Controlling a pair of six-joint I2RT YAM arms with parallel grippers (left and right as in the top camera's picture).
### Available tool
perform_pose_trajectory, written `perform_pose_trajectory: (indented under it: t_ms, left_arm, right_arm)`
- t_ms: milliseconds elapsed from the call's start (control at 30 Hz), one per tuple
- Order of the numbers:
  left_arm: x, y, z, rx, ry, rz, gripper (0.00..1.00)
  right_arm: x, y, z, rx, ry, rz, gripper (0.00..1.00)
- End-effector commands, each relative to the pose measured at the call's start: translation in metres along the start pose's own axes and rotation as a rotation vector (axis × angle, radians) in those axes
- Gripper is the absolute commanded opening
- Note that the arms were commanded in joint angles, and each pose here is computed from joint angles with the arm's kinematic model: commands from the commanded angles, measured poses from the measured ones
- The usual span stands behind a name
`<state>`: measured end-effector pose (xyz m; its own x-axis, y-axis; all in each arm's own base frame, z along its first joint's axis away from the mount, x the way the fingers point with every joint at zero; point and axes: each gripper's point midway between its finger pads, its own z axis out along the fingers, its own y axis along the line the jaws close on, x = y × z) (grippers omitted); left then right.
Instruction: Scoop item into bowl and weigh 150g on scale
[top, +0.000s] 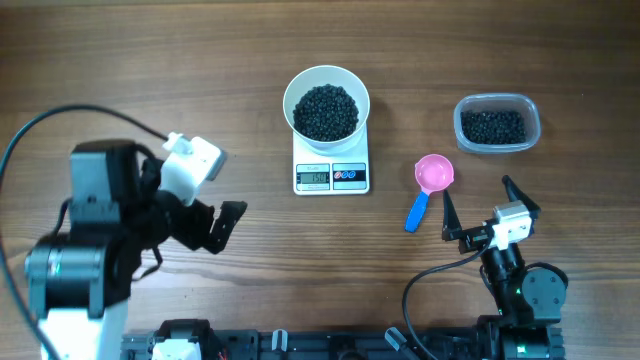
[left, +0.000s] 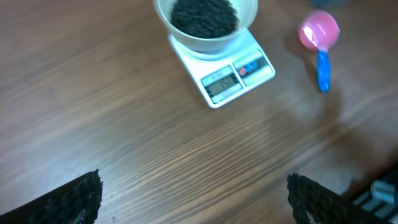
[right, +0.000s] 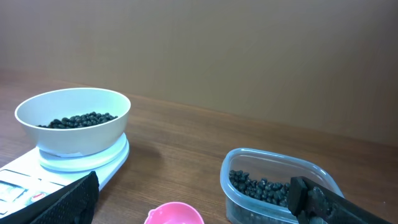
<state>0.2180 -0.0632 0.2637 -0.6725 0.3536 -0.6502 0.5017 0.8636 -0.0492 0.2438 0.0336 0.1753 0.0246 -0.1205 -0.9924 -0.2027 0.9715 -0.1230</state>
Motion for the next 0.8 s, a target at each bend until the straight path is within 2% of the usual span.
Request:
perform_pose_trajectory:
  t_ms: [0,167,333,667,767]
  left_arm:
    - [0.006,-0.001,-0.042,-0.138,-0.142,-0.183,1.0]
    - [0.023,-0.008,-0.058,-0.205,-0.357,-0.205,1.0]
    - [0.034,0.0,-0.041,-0.238,-0.583,-0.265,1.0]
    - [0.039,0.011,0.001,-0.245,-0.75,-0.184,1.0]
    - [0.037,0.017,0.008,-0.218,-0.799,-0.265,1.0]
  right_arm:
    - [-0.002,-0.002,0.0,0.014,-0.007,0.017,1.0]
    - [-0.002,-0.002,0.0,0.013,-0.007,0.016,1.0]
    - [-0.002,-0.002,0.0,0.013,-0.007,0.016,1.0]
    - [-0.002,-0.002,0.0,0.013,-0.007,0.016,1.0]
    - [-0.002,-0.002,0.0,0.013,-0.007,0.016,1.0]
